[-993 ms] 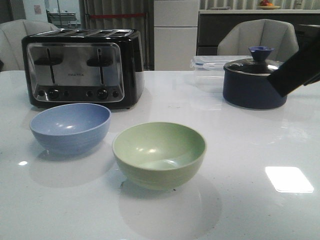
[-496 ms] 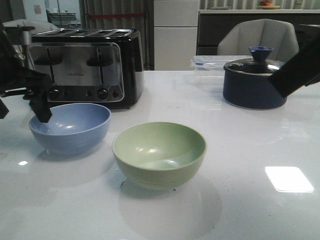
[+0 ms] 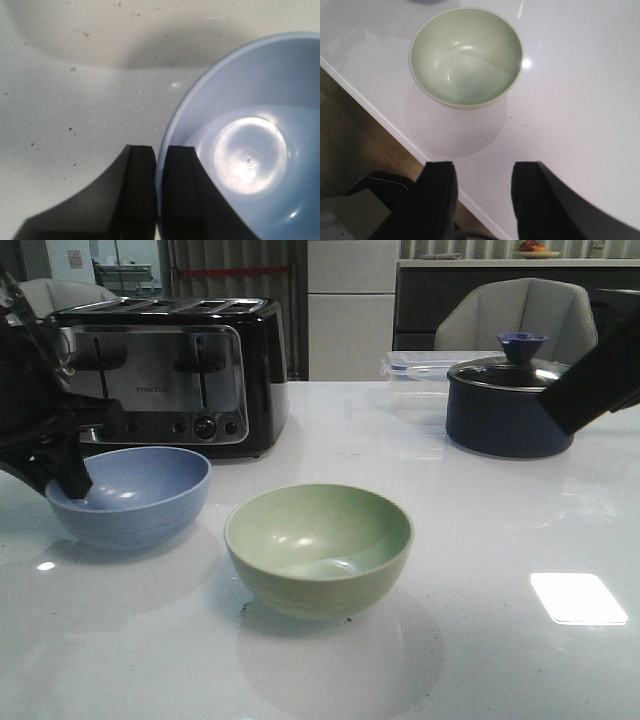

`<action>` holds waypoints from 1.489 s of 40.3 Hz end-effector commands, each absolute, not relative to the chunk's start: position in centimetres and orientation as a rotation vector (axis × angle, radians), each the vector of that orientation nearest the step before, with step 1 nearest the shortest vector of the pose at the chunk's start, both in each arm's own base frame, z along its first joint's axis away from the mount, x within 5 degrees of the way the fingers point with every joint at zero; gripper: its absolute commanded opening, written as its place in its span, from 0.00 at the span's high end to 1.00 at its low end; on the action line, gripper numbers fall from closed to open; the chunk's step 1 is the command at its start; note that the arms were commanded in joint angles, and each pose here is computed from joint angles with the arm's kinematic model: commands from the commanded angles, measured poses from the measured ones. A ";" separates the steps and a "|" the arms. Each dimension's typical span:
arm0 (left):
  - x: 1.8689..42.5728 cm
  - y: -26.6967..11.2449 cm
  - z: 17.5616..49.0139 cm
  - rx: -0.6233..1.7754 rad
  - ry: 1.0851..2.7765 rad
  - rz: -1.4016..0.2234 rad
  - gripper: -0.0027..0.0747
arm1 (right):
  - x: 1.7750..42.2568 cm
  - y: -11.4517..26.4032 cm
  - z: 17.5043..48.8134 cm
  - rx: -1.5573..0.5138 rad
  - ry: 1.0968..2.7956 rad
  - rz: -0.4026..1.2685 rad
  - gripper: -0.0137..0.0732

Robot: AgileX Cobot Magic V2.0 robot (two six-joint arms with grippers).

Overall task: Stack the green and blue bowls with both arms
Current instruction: 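Lift the blue bowl with the left gripper and lower it into the green bowl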

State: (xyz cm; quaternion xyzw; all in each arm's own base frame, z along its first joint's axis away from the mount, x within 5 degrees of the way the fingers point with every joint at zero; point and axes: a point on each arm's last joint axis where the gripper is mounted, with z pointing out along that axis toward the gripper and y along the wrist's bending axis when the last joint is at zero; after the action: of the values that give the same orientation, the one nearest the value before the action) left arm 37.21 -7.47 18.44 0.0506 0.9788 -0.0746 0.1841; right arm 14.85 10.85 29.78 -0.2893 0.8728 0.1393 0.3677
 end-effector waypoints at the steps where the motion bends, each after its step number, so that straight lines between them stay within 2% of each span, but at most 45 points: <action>1: 37.3 -7.5 21.6 0.119 2.685 -0.249 0.84 | 15.0 10.9 31.2 -0.730 2.148 0.367 0.39; 8: 36.5 -8.8 25.3 0.225 2.659 -0.294 0.84 | 15.0 10.9 31.2 -0.730 2.148 0.367 0.39; 14: 35.0 -11.7 28.8 0.362 2.620 -0.338 0.84 | 15.0 10.9 31.2 -0.730 2.148 0.367 0.39; 22: 33.1 -16.4 30.8 0.551 2.572 -0.393 0.84 | 15.0 10.9 31.2 -0.730 2.149 0.367 0.39; 28: 31.7 -19.6 30.7 0.666 2.531 -0.427 0.84 | 15.0 10.9 31.2 -0.730 2.149 0.367 0.39; 36: 31.1 -22.1 30.1 0.725 2.475 -0.453 0.84 | 15.0 10.9 31.2 -0.731 2.150 0.366 0.39; 55: 32.5 -23.3 26.1 0.748 2.553 -0.419 0.83 | 15.0 10.9 31.1 -0.731 2.150 0.366 0.39; 58: 32.7 -23.3 25.7 0.752 2.563 -0.414 0.80 | 15.0 10.9 31.1 -0.731 2.150 0.366 0.39; 60: 32.7 -23.4 25.6 0.751 2.565 -0.415 0.73 | 15.0 10.9 31.1 -0.731 2.150 0.366 0.39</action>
State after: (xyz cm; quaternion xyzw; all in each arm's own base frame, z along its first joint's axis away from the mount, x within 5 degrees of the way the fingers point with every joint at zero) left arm 32.64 -23.06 22.69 0.2757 0.9384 -0.1283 0.1641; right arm 14.84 10.85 29.76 -0.2901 0.8730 0.1388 0.3668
